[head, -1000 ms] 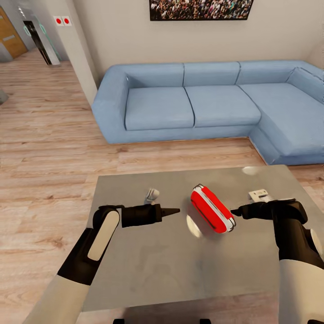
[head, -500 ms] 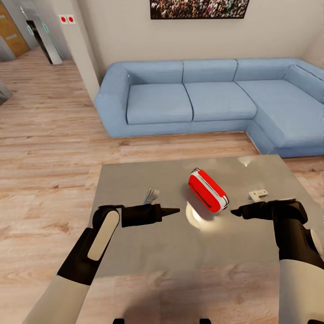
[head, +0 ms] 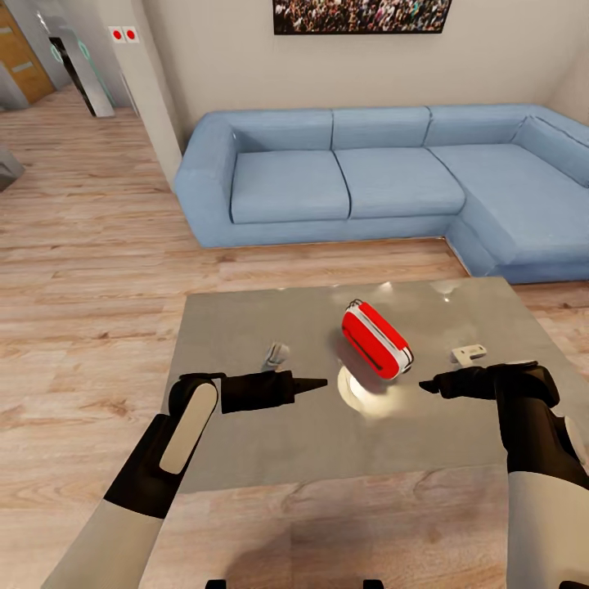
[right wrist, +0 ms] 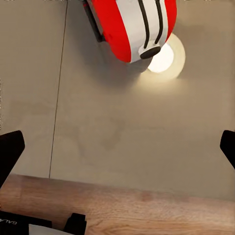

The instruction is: Turn on the radio receiver that's on the table in the living room.

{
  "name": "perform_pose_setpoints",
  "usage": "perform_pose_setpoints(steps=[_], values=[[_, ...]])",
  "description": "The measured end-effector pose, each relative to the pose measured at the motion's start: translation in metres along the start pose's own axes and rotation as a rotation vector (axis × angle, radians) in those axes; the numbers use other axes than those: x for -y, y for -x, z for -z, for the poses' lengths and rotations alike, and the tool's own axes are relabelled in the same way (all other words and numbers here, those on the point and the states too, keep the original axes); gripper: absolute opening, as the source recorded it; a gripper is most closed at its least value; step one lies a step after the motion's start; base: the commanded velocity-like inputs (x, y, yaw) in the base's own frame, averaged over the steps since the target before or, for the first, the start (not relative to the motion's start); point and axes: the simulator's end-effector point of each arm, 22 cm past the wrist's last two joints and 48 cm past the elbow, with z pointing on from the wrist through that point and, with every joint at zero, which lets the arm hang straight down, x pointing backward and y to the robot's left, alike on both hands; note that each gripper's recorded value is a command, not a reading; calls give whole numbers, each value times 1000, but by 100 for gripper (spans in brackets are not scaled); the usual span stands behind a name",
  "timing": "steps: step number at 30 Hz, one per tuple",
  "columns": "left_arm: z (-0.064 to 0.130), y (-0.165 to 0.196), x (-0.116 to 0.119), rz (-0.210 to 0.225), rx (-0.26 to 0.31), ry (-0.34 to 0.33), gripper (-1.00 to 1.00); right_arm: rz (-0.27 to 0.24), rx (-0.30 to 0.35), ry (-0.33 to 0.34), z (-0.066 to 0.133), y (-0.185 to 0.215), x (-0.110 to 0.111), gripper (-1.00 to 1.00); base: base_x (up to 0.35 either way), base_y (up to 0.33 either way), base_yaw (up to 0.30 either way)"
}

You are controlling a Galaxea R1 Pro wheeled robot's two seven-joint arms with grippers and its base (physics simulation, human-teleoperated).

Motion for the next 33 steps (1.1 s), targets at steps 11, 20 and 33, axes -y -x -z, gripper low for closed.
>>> perform_pose_setpoints(steps=[11, 20, 33], values=[[1, 3, 7, -13, 5, 0, -100, -3, 18, 2, 7, 6, 0, 100, 0, 0, 0], [0, 7, 19, -27, 12, -14, -100, -5, 33, 1, 14, 11, 1, 100, 0, 0, 0], [-6, -9, 29, -71, -48, -2, -100, -19, 35, -34, 23, -30, 22, 100, 0, 0, 0]])
